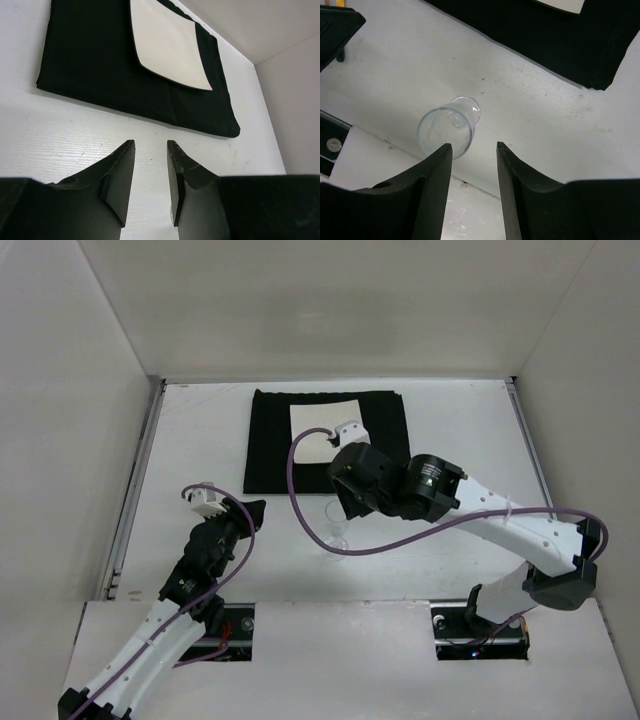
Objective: Set the dinner table for one person
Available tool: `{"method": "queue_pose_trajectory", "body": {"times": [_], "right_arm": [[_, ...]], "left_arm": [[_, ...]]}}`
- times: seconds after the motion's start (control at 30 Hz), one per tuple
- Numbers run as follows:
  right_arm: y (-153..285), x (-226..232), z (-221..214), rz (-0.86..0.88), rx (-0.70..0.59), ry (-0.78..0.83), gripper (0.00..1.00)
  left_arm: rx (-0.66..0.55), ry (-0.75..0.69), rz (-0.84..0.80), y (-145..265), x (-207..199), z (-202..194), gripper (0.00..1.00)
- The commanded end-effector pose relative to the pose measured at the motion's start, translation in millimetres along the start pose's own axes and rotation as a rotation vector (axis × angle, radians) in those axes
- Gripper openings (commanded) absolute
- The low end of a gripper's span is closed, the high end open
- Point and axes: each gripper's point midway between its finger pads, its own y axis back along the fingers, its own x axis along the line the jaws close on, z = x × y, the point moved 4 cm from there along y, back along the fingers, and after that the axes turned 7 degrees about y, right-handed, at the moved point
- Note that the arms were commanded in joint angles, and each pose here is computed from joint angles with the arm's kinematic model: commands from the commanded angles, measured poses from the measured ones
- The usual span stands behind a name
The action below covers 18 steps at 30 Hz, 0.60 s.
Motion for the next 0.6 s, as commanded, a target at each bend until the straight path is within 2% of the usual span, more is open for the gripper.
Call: {"method": "queue_pose_trajectory", "body": {"times": [0.0, 0.57], "right_arm": [[-2, 10, 6, 0.025, -0.01, 0.023, 0.46], [-31, 18, -7, 0.023, 0.048, 0.058, 0.37]], "left_arm": [[-0.028, -0.001, -0.02, 0, -4, 5, 0.3], [-0.033, 0.001, -0.023, 1, -4, 6, 0.3]]}}
